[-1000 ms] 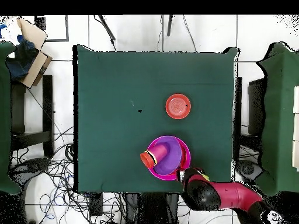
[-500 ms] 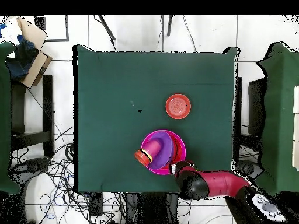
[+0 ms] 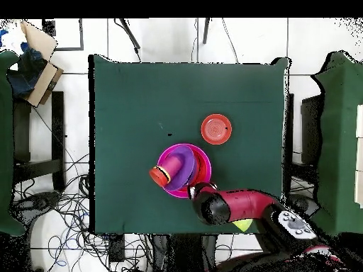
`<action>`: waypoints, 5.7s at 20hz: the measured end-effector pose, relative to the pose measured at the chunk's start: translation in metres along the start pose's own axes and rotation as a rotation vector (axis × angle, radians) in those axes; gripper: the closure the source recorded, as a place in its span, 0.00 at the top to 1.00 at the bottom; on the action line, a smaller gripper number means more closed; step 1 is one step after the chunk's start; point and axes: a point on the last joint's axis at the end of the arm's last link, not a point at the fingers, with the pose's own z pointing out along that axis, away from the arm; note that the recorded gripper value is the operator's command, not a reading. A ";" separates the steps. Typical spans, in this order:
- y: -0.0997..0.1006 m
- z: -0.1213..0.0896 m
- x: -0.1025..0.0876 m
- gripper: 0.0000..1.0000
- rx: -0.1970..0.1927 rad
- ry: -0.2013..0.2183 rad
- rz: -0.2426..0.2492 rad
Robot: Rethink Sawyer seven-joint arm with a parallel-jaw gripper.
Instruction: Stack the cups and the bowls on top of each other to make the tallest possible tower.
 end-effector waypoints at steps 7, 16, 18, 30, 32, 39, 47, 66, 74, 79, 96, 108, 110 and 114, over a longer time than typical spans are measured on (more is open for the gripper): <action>0.017 0.013 -0.012 1.00 -0.020 0.003 0.037; -0.033 -0.008 -0.025 1.00 -0.024 -0.048 0.140; -0.065 -0.024 -0.029 1.00 -0.020 -0.062 0.191; -0.180 -0.101 -0.024 1.00 0.037 -0.050 0.342; -0.191 -0.109 -0.025 1.00 0.045 -0.059 0.353; -0.196 -0.116 -0.037 1.00 0.045 -0.093 0.335; -0.220 -0.085 -0.007 1.00 0.016 -0.099 0.325; -0.331 -0.127 0.077 1.00 0.093 -0.227 0.418; -0.308 -0.132 0.057 1.00 0.119 -0.228 0.315; -0.295 -0.133 0.053 1.00 0.131 -0.238 0.262; -0.259 -0.120 0.081 1.00 0.143 -0.237 0.189; -0.206 -0.097 0.107 1.00 0.163 -0.236 0.109; -0.197 -0.096 0.110 1.00 0.160 -0.234 0.103; -0.183 -0.094 0.117 1.00 0.158 -0.224 0.093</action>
